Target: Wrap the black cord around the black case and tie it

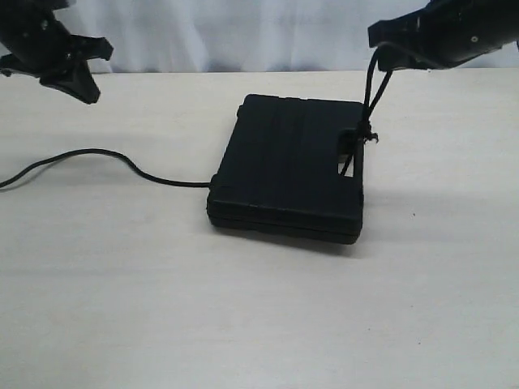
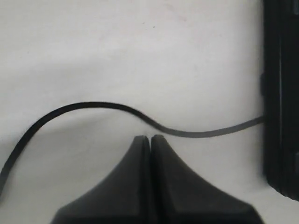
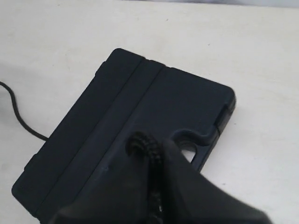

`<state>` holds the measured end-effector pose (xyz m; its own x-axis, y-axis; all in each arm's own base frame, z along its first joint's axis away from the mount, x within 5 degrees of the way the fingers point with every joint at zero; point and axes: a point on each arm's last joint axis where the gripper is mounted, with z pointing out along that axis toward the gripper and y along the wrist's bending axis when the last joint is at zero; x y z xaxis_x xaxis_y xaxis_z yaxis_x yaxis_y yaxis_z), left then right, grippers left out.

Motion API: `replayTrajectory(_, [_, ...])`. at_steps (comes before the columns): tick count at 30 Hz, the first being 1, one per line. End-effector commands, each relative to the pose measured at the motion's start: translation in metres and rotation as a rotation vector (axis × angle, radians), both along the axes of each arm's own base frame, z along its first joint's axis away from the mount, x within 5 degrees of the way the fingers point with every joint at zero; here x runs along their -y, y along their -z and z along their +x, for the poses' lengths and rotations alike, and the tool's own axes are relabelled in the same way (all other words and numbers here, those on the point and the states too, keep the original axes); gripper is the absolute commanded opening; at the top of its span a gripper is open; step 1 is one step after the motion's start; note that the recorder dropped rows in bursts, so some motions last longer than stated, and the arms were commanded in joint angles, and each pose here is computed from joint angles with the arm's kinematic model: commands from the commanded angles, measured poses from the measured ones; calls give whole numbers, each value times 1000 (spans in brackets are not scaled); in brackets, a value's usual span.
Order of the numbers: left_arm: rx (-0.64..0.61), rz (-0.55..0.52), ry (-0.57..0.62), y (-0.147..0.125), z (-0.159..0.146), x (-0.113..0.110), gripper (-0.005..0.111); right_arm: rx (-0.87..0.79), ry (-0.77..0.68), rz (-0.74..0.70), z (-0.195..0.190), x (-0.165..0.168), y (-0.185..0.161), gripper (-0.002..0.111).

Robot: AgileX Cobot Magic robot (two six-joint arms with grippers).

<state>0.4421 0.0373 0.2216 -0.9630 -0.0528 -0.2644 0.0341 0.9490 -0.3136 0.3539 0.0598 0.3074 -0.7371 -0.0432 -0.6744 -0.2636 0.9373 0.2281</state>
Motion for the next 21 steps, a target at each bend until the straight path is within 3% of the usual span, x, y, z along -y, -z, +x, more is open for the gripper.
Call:
replayTrajectory(1, [-5, 0, -93, 10, -15, -23, 0, 62, 31, -44, 3, 5, -24, 4])
replayTrajectory(7, [-5, 31, -179, 29, -53, -39, 0, 133, 34, -43, -1, 6, -46, 4])
replayTrajectory(15, [-28, 49, -207, 52, -80, -35, 0, 260, 54, -104, -20, 13, -96, 4])
replayTrajectory(21, [-62, 29, -215, 60, -86, -32, 0, 166, 42, -113, -21, 12, -78, 4])
